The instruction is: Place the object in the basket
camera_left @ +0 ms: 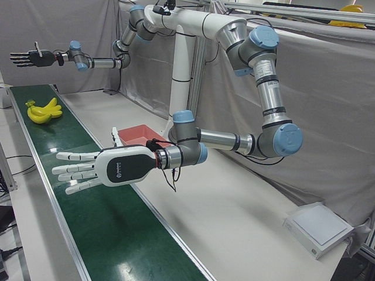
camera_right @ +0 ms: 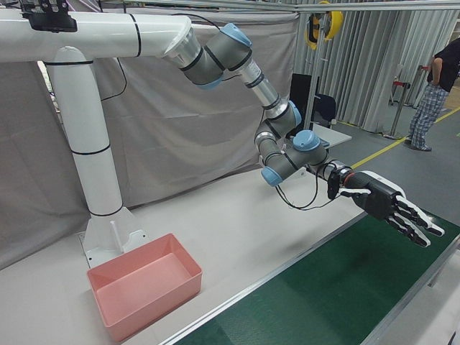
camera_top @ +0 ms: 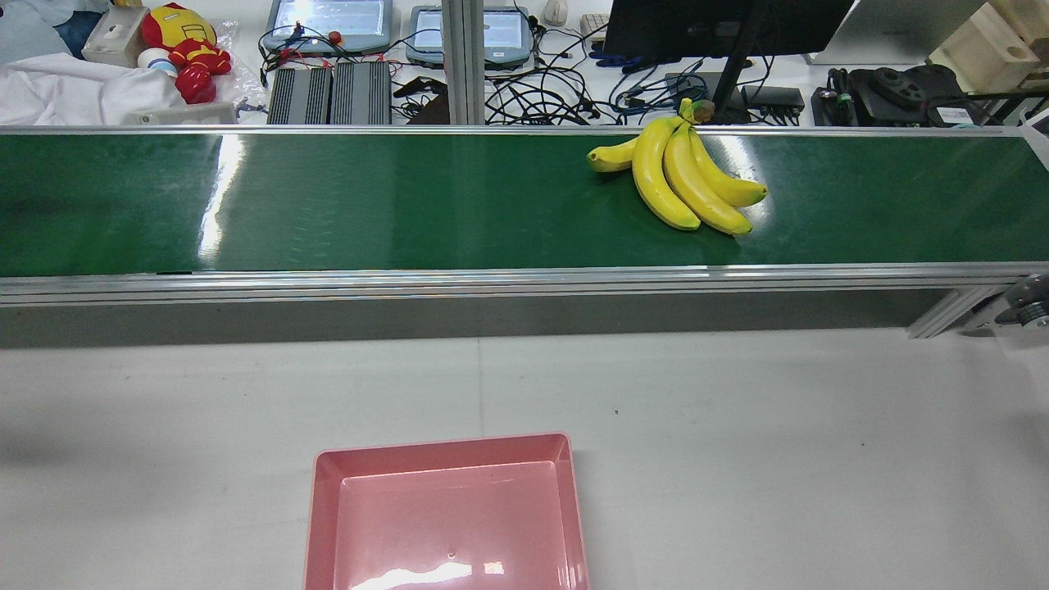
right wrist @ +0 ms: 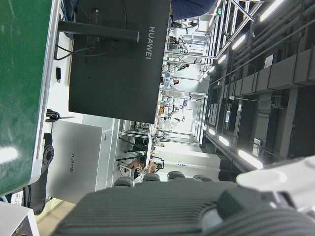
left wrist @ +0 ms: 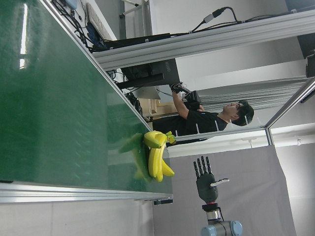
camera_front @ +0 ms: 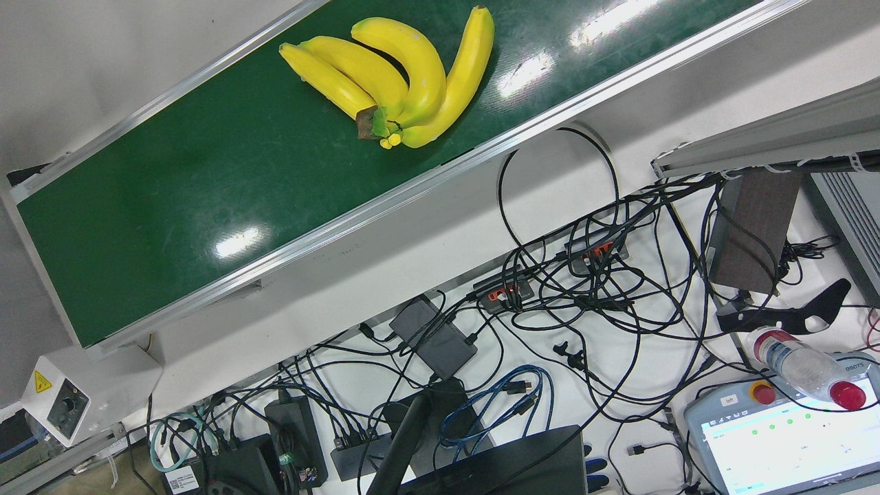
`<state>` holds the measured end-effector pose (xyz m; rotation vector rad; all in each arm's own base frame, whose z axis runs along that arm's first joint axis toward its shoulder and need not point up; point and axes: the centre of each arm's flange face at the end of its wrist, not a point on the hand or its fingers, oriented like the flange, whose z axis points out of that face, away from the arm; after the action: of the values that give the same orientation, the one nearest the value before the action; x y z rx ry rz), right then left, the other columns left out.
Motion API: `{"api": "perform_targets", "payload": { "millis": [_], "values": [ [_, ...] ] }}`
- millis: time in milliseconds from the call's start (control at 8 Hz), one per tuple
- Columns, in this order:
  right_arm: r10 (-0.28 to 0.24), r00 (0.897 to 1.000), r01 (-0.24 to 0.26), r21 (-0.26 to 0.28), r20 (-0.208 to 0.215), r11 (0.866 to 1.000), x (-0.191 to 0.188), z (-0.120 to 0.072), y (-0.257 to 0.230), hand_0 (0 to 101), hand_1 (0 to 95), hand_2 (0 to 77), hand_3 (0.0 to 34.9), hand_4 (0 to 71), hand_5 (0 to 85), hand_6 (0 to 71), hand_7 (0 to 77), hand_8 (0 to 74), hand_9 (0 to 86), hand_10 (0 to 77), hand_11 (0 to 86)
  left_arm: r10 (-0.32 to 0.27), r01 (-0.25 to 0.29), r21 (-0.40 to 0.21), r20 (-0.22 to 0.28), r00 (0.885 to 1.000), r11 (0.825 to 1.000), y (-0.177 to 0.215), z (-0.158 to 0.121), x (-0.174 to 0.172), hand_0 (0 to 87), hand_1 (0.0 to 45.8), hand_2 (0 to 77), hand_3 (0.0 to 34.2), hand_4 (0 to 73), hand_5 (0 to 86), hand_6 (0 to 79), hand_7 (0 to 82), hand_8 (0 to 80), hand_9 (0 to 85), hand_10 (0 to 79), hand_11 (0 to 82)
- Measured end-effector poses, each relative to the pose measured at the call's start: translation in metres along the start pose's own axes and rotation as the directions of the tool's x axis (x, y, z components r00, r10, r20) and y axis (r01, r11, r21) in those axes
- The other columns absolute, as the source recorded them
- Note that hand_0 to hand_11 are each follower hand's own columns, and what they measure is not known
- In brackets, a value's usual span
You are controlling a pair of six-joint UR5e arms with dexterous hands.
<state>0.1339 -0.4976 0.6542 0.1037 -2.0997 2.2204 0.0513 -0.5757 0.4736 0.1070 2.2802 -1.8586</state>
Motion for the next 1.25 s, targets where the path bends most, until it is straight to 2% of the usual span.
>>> {"api": "perform_targets", "payload": {
  "millis": [1250],
  "values": [
    [0.0, 1.0, 0.0, 0.0, 0.0, 1.0, 0.0, 0.0, 0.0, 0, 0.0, 0.5, 0.0, 0.0, 0.0, 0.0, 0.5, 0.0, 0.0, 0.0, 0.0, -0.003, 0.003, 0.001, -0.004, 1.0, 1.0, -0.0008, -0.0006, 0.0025, 48.4, 5.4, 0.5, 5.6, 8.7, 13.6, 0.0, 4.9, 9.8, 8.2, 1.6, 3.3]
  ]
}}
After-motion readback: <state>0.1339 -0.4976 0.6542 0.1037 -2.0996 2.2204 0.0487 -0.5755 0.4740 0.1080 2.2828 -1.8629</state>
